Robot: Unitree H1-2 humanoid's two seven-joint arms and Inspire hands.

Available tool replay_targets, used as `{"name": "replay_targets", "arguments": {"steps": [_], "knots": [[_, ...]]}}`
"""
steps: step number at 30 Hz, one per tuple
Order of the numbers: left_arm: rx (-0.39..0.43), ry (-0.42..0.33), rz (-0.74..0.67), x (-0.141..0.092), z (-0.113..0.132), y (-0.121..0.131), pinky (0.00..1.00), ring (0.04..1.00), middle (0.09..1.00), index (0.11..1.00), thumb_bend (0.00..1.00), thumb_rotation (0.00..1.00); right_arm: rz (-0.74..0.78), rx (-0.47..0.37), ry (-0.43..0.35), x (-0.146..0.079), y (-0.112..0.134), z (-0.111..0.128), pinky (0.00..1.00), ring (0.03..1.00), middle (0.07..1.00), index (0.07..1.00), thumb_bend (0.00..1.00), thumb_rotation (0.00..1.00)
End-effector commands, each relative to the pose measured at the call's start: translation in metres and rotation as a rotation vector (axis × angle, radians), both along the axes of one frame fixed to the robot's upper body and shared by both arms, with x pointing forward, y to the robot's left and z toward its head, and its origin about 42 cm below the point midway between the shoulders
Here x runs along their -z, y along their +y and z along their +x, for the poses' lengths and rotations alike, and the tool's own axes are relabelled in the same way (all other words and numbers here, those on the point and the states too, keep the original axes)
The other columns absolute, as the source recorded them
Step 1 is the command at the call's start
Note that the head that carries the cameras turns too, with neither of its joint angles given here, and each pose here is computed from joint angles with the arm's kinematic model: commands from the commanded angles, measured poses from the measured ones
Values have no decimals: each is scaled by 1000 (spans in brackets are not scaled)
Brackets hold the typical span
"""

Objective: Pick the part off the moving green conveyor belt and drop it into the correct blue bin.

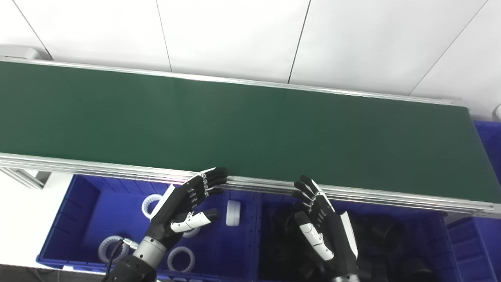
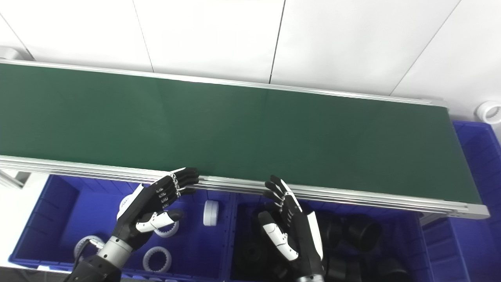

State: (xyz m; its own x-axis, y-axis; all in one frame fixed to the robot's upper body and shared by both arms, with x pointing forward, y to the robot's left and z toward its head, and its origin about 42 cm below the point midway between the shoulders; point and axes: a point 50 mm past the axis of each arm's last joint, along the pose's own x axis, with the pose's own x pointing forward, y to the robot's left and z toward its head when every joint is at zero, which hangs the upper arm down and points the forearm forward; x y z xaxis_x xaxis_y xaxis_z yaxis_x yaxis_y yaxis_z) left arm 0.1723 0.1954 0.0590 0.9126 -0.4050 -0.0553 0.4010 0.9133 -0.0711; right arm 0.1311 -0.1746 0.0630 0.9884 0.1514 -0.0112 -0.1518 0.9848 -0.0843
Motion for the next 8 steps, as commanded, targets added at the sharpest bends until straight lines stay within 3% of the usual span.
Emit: {"name": "replay_targets", "arguments": {"steps": [1, 8], "knots": [[23, -72, 17, -8, 5, 0, 784, 843, 844, 812, 884, 501, 25, 5, -76, -7, 3, 1, 733, 815, 857, 898, 615, 722], [31, -67, 35, -10, 5, 1, 801, 845, 843, 808, 888, 473, 22, 2, -77, -7, 4, 1, 734, 817, 858, 901, 621, 731]]}}
